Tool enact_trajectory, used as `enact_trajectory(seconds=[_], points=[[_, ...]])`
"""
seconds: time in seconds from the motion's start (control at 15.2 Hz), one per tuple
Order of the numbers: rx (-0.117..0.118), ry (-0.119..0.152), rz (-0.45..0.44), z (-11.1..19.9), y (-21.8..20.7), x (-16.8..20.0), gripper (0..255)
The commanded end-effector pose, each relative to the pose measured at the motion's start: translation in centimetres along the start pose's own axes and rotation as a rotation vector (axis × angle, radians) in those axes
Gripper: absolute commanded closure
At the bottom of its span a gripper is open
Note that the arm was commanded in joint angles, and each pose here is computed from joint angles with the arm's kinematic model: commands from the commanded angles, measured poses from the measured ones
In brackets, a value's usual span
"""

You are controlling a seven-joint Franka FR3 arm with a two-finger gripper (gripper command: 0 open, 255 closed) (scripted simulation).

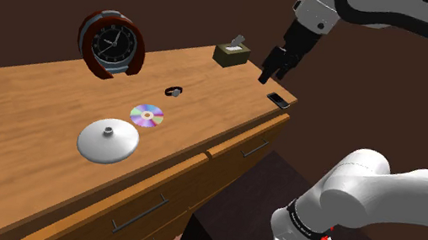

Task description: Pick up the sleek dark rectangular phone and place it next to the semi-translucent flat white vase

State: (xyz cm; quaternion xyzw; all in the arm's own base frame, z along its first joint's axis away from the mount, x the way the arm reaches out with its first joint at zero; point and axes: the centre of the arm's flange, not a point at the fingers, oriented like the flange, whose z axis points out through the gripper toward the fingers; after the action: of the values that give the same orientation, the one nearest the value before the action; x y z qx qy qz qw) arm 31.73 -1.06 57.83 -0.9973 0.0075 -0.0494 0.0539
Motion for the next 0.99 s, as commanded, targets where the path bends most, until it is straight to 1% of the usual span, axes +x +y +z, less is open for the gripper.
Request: enact_trajectory(seconds=[0.0,0.92], points=[[0.0,0.0,0.0,0.0,0.0,0.0,0],[-0.021,-0.059,-0.039,8.1,16.1,3.2,0]])
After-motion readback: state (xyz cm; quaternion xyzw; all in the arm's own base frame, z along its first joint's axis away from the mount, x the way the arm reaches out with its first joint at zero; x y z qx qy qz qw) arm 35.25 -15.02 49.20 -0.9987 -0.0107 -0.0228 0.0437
